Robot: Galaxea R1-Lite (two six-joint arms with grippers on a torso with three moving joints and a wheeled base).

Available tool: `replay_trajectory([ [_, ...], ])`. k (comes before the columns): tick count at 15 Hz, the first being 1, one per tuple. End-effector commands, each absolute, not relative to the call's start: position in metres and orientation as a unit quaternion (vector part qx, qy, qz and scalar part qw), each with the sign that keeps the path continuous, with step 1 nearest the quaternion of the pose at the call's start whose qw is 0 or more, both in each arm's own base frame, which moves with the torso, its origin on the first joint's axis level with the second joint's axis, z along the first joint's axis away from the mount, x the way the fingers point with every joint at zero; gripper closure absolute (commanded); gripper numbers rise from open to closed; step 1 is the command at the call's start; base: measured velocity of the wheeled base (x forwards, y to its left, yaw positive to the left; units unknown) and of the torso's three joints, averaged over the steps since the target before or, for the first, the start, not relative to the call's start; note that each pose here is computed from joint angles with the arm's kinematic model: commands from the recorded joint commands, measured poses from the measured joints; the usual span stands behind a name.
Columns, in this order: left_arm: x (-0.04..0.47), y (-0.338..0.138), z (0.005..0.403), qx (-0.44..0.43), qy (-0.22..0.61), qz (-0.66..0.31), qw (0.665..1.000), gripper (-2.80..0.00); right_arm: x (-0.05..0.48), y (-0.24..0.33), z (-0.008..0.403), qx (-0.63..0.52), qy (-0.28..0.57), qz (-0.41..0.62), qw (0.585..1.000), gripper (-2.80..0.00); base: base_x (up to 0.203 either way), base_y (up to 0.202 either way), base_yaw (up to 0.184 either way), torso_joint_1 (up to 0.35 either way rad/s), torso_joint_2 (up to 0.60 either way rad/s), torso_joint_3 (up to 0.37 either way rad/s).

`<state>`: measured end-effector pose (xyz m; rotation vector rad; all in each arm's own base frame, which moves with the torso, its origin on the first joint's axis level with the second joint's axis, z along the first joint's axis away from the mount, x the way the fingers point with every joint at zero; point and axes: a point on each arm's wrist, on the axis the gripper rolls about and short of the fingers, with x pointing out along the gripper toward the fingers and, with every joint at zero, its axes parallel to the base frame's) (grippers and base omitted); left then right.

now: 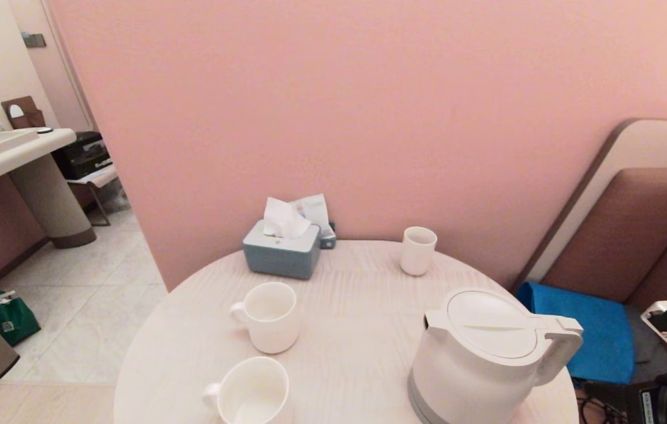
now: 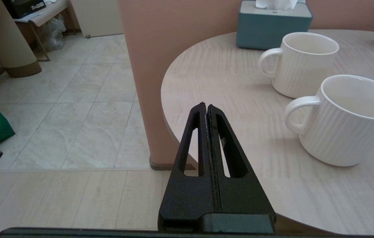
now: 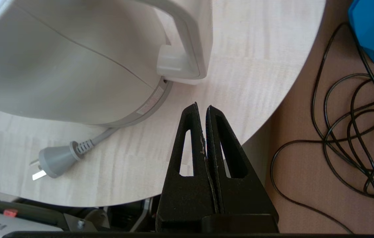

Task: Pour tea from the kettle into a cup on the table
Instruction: Pick up the kettle

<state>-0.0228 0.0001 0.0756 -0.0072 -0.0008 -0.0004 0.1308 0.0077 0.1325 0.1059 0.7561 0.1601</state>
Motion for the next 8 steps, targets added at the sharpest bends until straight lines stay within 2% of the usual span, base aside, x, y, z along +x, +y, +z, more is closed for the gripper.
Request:
replay_trajectory([
  [1, -0.0228, 0.0001, 0.0756, -0.004, -0.001, 0.0, 1.0, 0.0, 0.131, 0.0079, 0.1313, 0.051, 0.372, 0.08, 0.924, 0.0, 0.0, 0.0, 0.0, 0.0, 0.0, 0.0],
  [8, -0.0227, 0.0001, 0.0757, -0.004, 0.0, 0.0, 1.0, 0.0, 0.1387, 0.0099, 0.1317, 0.057, 0.377, 0.097, 0.919, 0.0, 0.0, 0.0, 0.0, 0.0, 0.0, 0.0],
])
